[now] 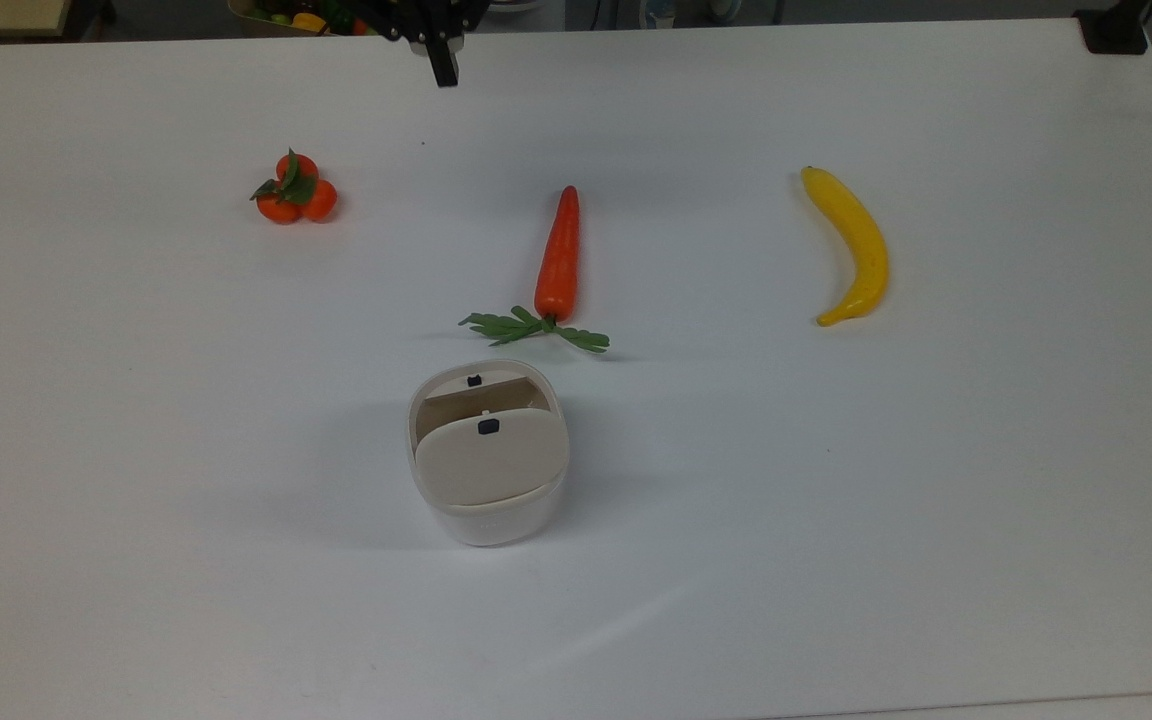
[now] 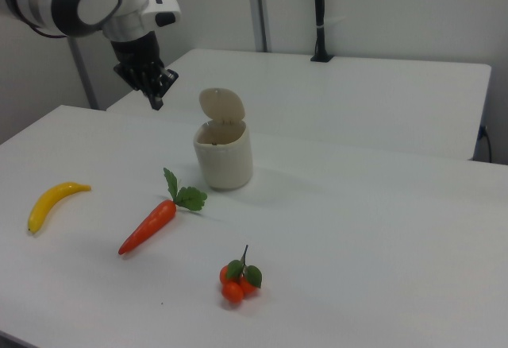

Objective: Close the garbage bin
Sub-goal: 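Move the gripper over the white bin's raised flip lid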

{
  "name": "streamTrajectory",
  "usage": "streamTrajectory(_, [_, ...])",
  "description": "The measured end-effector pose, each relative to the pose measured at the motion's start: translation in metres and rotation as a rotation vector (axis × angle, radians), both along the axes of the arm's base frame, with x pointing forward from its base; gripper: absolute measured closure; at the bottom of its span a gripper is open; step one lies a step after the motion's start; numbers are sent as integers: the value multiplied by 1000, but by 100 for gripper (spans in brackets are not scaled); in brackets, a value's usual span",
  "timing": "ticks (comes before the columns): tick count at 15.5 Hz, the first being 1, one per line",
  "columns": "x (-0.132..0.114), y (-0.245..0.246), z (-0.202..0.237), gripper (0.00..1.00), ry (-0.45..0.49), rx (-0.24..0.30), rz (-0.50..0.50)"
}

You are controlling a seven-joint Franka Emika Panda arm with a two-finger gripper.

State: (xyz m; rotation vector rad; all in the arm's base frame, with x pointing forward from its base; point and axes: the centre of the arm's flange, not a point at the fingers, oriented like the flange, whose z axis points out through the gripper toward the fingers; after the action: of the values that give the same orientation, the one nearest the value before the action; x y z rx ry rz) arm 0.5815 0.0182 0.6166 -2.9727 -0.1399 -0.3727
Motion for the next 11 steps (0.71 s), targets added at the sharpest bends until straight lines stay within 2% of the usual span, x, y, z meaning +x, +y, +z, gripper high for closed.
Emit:
streamTrajectory(7, [46, -4, -13, 99, -205, 58, -72])
streamTrajectory(11, [77, -11, -21, 99, -306, 66, -139])
